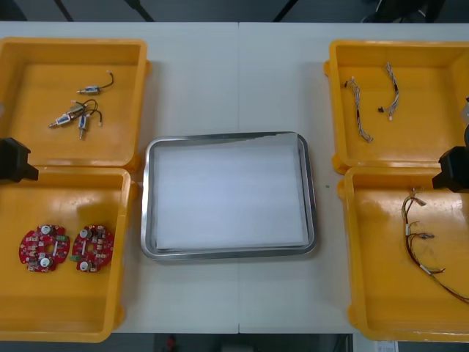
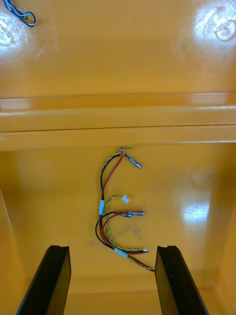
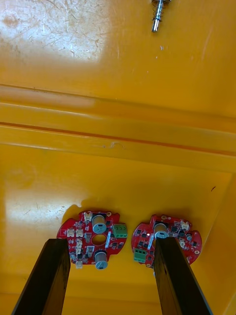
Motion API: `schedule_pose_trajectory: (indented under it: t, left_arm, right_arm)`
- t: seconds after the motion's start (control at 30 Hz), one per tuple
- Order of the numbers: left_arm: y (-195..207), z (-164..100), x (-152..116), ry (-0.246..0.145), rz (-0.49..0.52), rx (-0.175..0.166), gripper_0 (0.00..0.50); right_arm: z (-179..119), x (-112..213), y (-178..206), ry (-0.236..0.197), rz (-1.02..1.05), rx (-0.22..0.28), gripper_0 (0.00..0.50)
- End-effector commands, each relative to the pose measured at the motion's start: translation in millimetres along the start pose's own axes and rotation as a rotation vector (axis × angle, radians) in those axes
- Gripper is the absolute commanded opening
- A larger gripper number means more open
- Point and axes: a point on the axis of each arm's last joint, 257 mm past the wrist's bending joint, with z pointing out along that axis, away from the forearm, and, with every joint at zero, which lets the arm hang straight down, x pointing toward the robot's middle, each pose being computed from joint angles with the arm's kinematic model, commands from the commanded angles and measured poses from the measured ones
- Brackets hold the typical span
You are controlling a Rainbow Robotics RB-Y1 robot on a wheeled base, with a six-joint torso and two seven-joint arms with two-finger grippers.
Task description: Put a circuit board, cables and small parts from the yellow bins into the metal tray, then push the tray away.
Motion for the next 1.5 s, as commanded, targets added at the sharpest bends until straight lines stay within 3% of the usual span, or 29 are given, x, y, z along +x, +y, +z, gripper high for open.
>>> schedule_pose_trajectory:
  t: [0.03,1.5]
  left_arm:
    - [9.3,-16.7,-15.1,-0.043,0.093,-0.031,0.500]
    - [9.3,-16.7,-15.1,-0.043,0.093,-0.031,0.500]
  right_arm:
    - [-1.8,1.2,3.7,-0.011,-0.018,0.003,0.500]
    - [-1.8,1.2,3.7,-0.011,-0.018,0.003,0.500]
